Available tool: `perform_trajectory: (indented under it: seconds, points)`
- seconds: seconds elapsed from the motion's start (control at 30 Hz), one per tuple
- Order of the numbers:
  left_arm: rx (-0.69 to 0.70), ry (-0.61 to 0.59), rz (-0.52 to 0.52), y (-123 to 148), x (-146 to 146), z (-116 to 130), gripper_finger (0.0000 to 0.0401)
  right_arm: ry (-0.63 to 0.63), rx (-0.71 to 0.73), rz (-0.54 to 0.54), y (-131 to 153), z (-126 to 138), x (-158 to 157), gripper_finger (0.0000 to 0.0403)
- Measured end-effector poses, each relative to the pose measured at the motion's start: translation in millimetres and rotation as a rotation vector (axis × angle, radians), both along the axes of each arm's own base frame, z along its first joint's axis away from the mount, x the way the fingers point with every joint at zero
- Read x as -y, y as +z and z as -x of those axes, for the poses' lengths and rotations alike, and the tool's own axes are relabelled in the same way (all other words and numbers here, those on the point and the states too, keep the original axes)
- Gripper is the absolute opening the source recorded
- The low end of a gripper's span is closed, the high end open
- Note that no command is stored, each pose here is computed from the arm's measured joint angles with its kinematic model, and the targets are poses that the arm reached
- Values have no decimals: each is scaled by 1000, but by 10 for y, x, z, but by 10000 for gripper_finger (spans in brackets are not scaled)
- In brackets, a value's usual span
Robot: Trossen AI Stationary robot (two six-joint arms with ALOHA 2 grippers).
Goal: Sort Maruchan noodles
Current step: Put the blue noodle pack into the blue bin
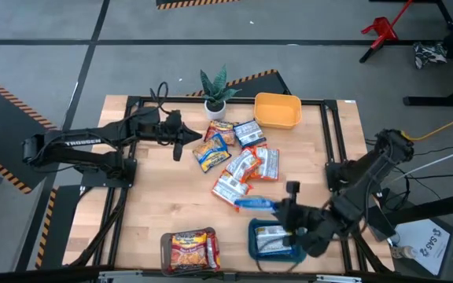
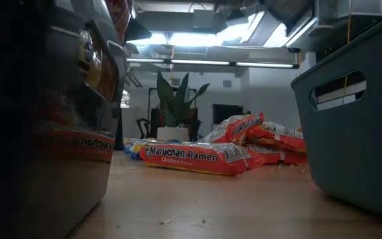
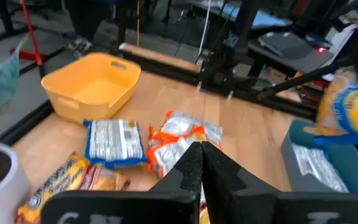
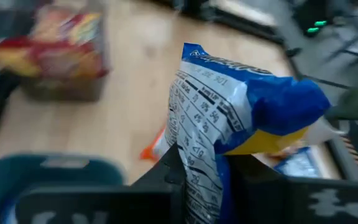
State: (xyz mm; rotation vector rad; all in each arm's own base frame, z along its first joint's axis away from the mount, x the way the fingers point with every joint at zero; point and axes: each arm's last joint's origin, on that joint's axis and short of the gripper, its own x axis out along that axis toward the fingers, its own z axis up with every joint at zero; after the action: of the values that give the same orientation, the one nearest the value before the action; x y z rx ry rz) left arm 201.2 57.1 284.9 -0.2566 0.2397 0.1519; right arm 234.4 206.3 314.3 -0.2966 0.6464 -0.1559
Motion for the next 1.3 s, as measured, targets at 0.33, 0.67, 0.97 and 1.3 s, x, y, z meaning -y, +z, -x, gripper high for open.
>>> perform_trajectory:
  seconds: [0.33, 0.67, 0.97, 1.3]
  points:
    - [-27, 38, -1, -24, -9, 8, 0, 128, -40, 24, -368, 294, -551, 37]
    - [-36, 134, -17, -28, -37, 15, 0, 288, -185, 310, -899, 382, -867, 39]
    - [-30, 201, 20, -29, -52, 20, 0, 343, -282, 499, -1067, 395, -846, 41]
    - [-21, 199, 34, -23, -31, 12, 0, 470, -212, 730, -1036, 607, -983, 31]
